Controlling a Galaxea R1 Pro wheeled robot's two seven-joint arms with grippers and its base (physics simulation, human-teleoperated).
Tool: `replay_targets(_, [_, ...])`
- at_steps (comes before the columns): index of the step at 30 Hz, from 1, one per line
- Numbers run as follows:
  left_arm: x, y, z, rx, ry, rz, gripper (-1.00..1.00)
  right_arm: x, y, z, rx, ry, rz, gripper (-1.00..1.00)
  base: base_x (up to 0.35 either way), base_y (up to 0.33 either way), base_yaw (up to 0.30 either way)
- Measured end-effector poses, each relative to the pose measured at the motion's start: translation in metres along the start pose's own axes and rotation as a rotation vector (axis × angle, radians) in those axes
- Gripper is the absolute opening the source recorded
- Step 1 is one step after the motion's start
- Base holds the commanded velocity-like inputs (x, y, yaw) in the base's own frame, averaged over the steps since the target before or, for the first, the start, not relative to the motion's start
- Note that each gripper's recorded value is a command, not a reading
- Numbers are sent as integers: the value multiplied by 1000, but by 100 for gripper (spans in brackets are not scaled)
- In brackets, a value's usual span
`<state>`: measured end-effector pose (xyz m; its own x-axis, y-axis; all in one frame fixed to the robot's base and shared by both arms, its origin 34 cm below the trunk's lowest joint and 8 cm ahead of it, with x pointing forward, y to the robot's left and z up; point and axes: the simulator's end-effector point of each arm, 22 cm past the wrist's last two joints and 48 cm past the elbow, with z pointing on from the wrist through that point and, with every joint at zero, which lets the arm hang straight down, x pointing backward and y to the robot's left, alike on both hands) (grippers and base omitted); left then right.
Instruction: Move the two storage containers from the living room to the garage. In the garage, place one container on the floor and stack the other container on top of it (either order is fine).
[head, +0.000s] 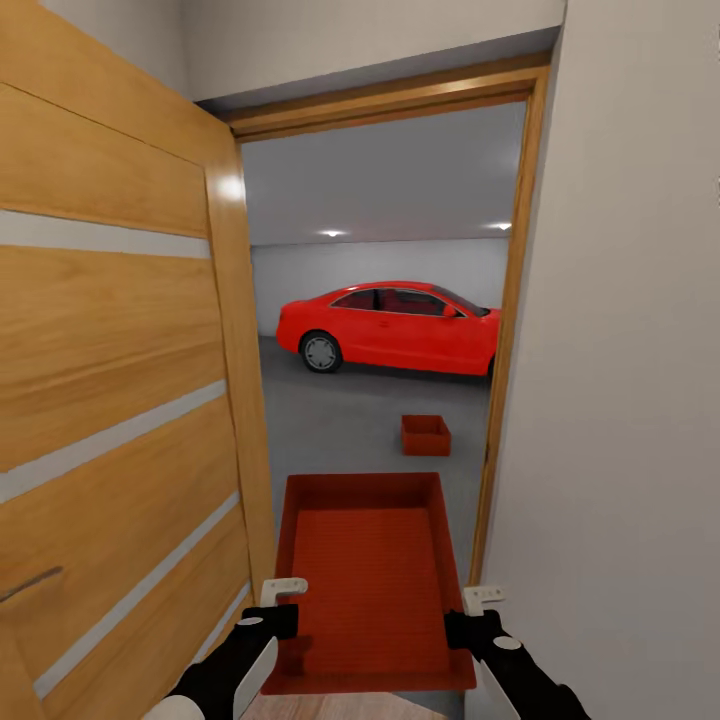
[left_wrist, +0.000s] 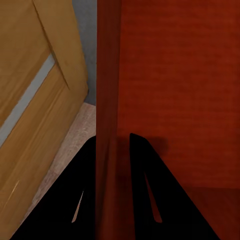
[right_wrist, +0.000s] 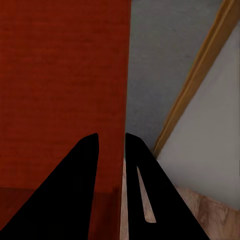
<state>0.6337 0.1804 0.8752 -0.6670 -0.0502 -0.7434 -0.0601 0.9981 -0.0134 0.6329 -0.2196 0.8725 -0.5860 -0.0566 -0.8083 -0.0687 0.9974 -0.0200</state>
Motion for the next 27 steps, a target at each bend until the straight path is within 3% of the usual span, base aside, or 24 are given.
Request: replay_targets(27, [0, 0, 0, 0, 0, 0, -100, 0, 0, 0, 0, 0, 0, -100, 0, 0, -242])
